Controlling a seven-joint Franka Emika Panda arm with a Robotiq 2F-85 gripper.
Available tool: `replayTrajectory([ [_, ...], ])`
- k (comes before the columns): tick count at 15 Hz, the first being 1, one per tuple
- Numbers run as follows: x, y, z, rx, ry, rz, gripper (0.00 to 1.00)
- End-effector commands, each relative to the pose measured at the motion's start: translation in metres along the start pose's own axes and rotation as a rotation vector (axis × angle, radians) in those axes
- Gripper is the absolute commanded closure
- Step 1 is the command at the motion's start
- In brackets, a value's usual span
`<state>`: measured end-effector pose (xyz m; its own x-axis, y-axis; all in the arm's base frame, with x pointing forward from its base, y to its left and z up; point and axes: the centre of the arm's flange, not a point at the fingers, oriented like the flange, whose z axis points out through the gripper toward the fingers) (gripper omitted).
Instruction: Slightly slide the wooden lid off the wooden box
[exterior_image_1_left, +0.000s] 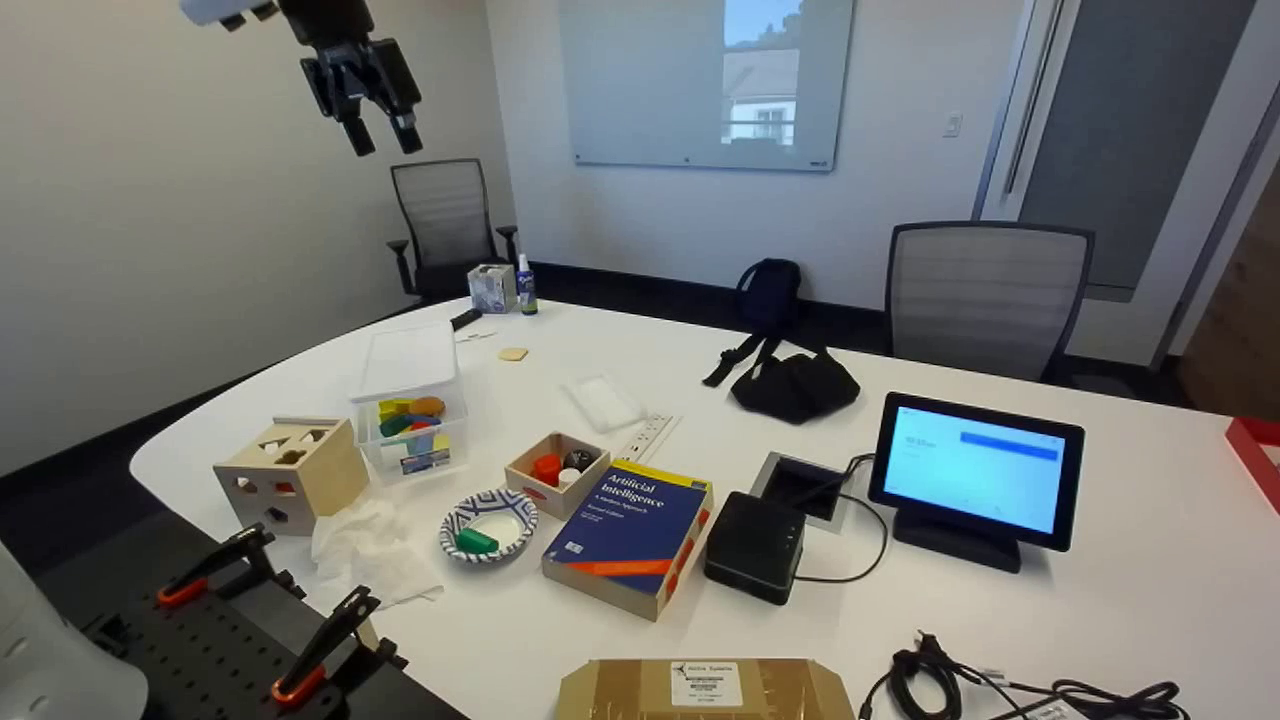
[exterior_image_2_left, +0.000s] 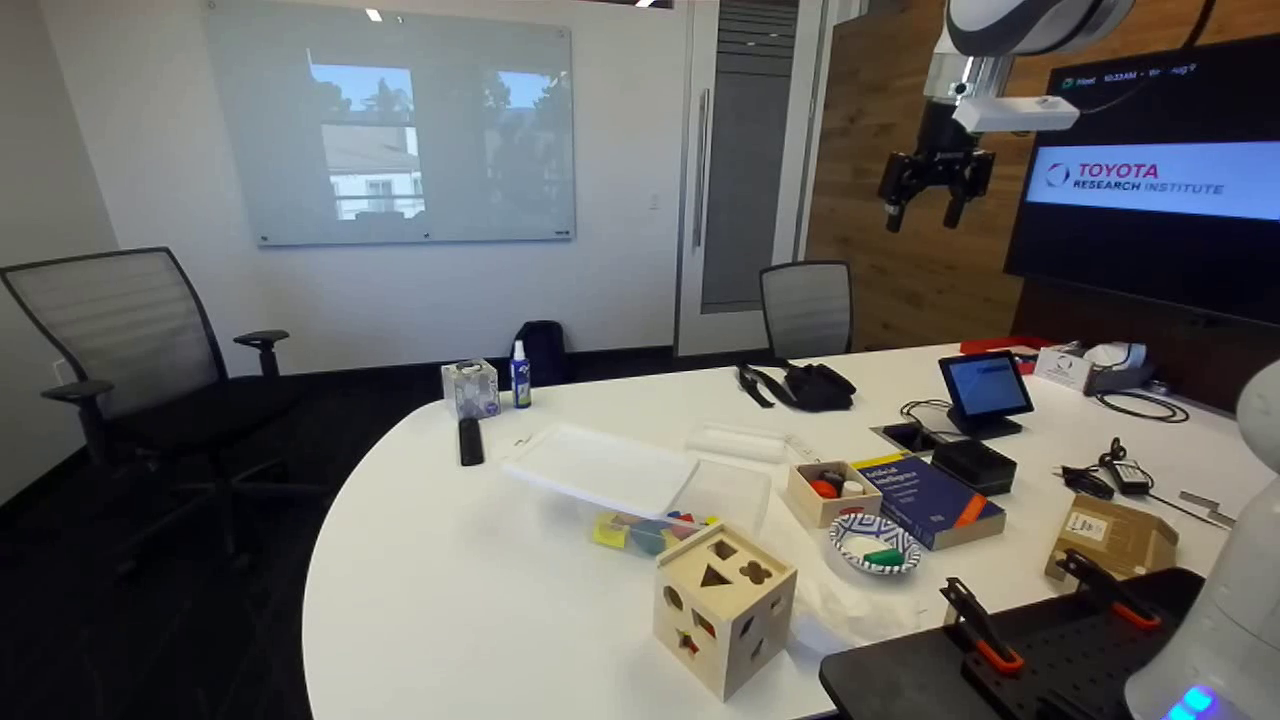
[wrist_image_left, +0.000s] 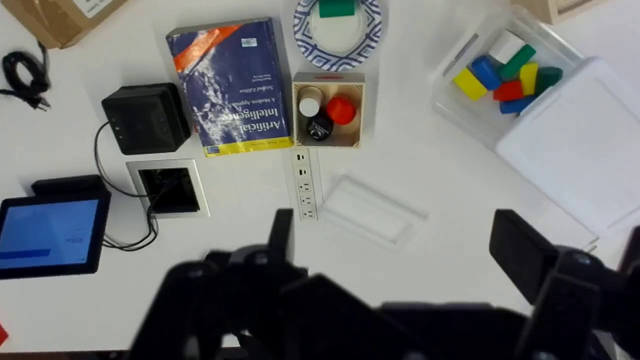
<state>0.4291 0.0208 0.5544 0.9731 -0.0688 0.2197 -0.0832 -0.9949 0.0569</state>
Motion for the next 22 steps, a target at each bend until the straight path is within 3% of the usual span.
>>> replayTrajectory([
  [1, -0.016, -0.026, 0.044, 0.099, 0.048, 0.173, 0.00],
  [7, -0.049, -0.083, 0.132, 0.201, 0.131, 0.484, 0.00],
  [11, -0.059, -0.133, 0.194, 0.218, 0.137, 0.562, 0.00],
  [15, -0.061, -0.177, 0.254, 0.225, 0.035, 0.580, 0.00],
  [22, -0.077, -0.220, 0.336, 0.192, -0.136, 0.613, 0.00],
])
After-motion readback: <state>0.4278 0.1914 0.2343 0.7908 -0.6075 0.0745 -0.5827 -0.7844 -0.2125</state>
